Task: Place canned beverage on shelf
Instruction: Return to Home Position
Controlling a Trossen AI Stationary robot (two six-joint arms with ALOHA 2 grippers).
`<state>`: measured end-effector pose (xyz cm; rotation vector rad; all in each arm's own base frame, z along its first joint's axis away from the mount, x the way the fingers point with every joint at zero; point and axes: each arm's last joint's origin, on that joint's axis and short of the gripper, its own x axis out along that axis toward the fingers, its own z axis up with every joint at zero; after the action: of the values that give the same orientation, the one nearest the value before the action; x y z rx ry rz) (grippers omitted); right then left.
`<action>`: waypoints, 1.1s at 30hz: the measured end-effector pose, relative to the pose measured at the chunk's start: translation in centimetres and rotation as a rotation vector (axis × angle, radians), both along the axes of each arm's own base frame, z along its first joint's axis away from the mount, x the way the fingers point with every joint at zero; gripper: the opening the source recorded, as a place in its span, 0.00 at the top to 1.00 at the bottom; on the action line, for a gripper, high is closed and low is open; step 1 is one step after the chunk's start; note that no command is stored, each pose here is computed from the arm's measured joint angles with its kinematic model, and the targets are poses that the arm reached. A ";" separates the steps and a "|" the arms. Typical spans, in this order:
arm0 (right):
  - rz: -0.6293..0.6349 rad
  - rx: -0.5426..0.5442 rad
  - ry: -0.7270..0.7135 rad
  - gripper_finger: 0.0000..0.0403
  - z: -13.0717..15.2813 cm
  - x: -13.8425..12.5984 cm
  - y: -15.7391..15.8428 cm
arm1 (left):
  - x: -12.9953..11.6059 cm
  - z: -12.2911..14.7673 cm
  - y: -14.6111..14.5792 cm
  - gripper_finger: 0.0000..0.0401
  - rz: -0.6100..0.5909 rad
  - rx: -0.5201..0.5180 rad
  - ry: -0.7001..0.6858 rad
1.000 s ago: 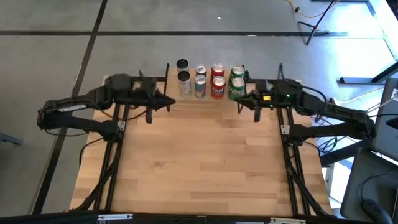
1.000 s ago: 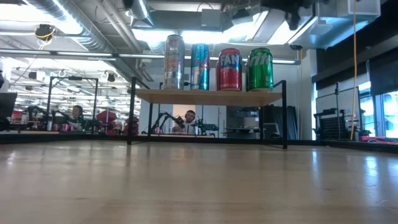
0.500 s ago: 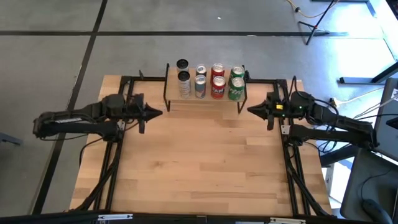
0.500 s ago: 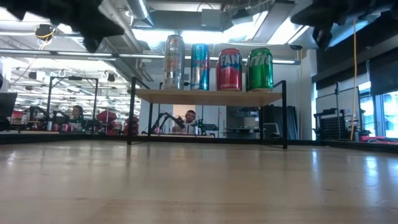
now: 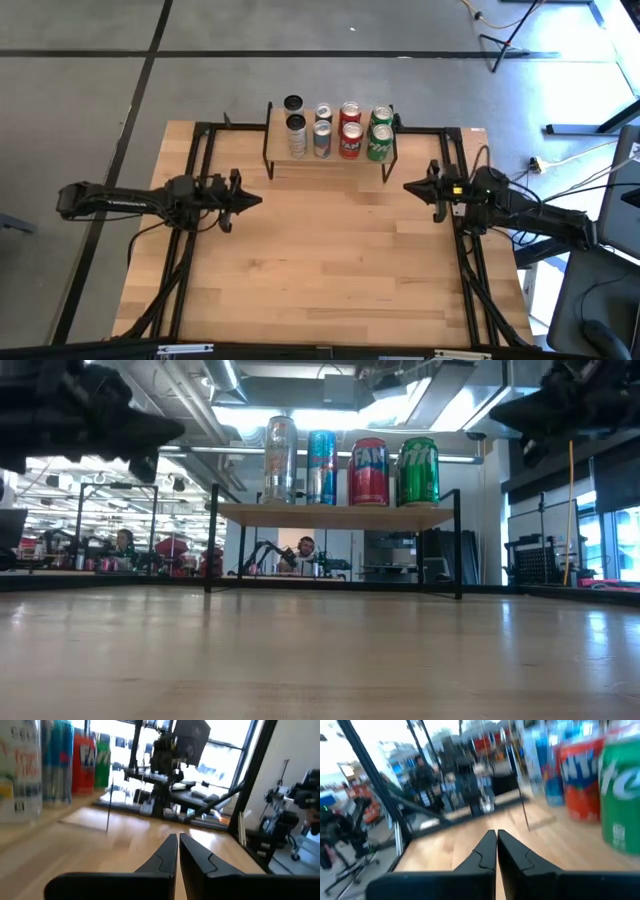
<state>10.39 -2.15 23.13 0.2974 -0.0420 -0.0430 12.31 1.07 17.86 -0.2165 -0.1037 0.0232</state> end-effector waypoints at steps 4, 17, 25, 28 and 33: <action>-0.050 -0.032 -0.034 0.98 -1.7 -0.4 0.0 | -0.1 -0.6 -0.2 0.98 -0.011 0.020 0.054; -0.065 0.003 -0.016 0.98 -6.1 -0.9 0.1 | -0.1 -0.5 -0.9 0.98 -0.072 0.094 0.047; -0.064 0.060 0.003 0.98 -6.3 -0.8 0.0 | -0.1 -0.9 -1.2 0.98 -0.112 0.076 0.082; -0.063 0.060 0.002 0.98 -6.3 -0.8 0.0 | -0.1 -0.9 -1.2 0.98 -0.112 0.075 0.083; -0.062 0.060 0.002 0.98 -6.3 -0.8 0.0 | -0.1 -0.9 -1.2 0.98 -0.112 0.075 0.083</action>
<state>9.64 -2.14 16.87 0.3559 -0.0483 -0.1062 12.24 -0.12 16.96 -0.1457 -0.0098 -0.0830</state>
